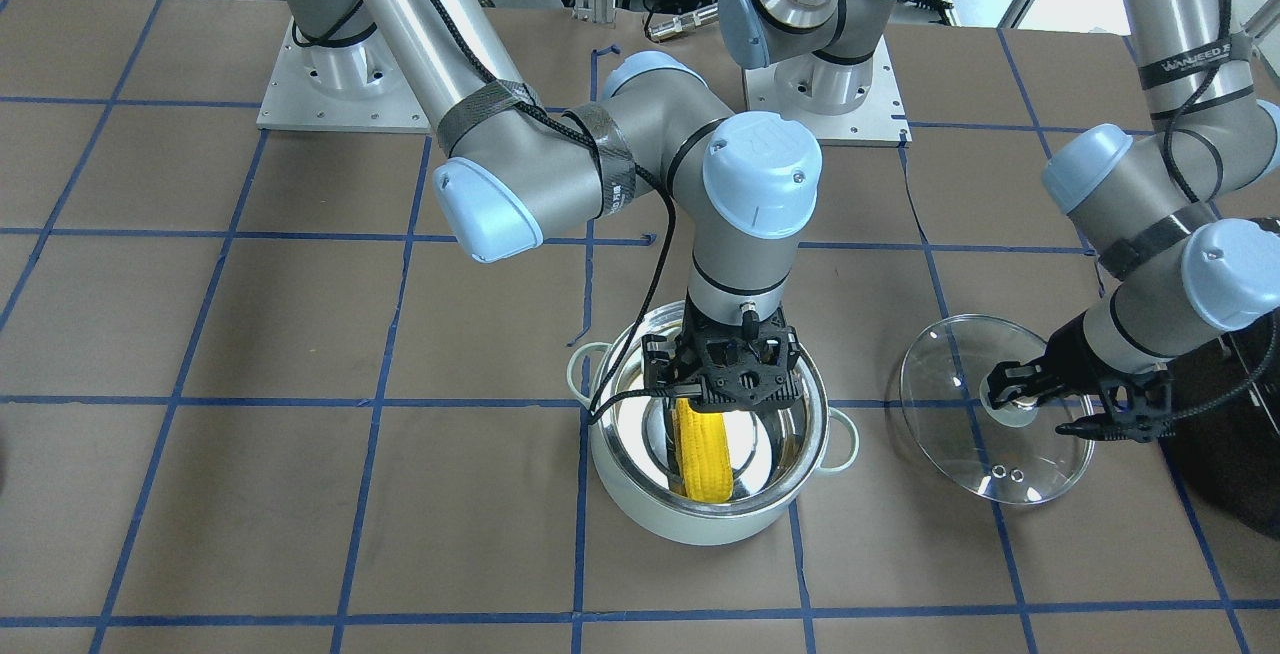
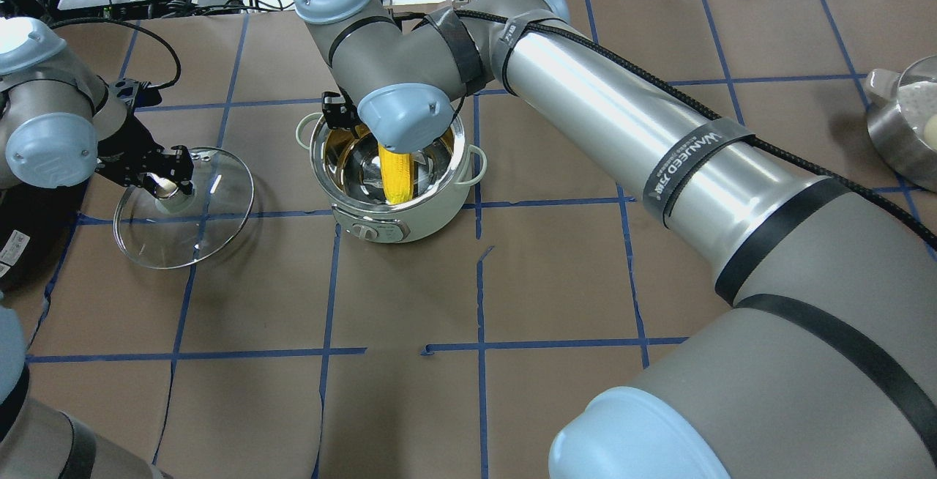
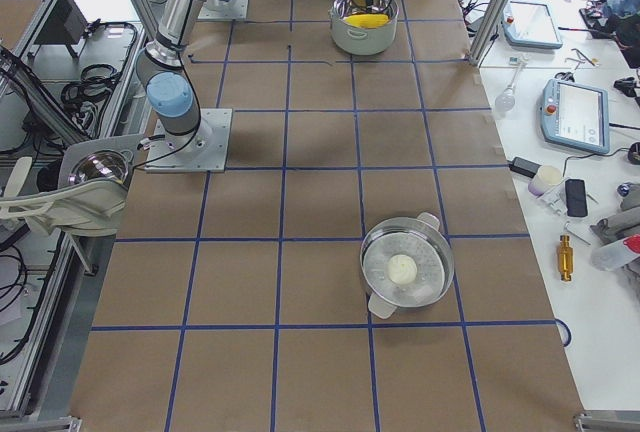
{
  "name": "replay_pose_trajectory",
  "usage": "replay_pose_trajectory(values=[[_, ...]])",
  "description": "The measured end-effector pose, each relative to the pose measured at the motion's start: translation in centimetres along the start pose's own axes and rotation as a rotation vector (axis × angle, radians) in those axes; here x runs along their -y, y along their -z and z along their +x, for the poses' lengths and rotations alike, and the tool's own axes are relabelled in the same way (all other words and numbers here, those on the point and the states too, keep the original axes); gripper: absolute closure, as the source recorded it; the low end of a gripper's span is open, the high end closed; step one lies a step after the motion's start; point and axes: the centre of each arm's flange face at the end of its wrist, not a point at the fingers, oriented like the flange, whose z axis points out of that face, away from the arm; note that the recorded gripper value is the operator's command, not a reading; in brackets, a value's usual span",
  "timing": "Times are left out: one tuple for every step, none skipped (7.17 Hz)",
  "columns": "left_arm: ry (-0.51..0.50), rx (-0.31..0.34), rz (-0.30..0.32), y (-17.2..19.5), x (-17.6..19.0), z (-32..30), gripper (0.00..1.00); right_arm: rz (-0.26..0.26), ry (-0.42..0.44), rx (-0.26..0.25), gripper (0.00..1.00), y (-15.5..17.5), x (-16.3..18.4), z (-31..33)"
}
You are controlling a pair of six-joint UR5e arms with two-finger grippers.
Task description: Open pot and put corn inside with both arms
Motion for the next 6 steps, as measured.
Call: replay_pose_trajectory(values=[[0.001,0.003,-0.008,-0.4,0.1,0.0,0.38,0.02,-0.018,0.007,0.0,2.1,0.6,1.4],[0.001,0.003,-0.014,-0.8,0.2,0.0,0.24,0.017,-0.055,0.023,0.0,4.6,1.5,4.2],[0.002,0.003,-0.017,-0.9,0.2,0.0,0.19,-0.011,-0.106,0.045,0.0,7.4,2.5,8.1],[0.011,0.002,-0.016,-0.9,0.3,0.2,0.12,-0.042,-0.154,0.048,0.0,10.3,2.9,12.6],[0.036,0.003,-0.011,-0.5,0.4,0.7,0.08,-0.074,-0.176,0.041,0.0,12.4,2.8,17.1],[0.056,0.005,-0.002,0.8,0.4,2.0,0.08,-0.102,-0.172,0.033,0.0,13.7,2.3,21.4]])
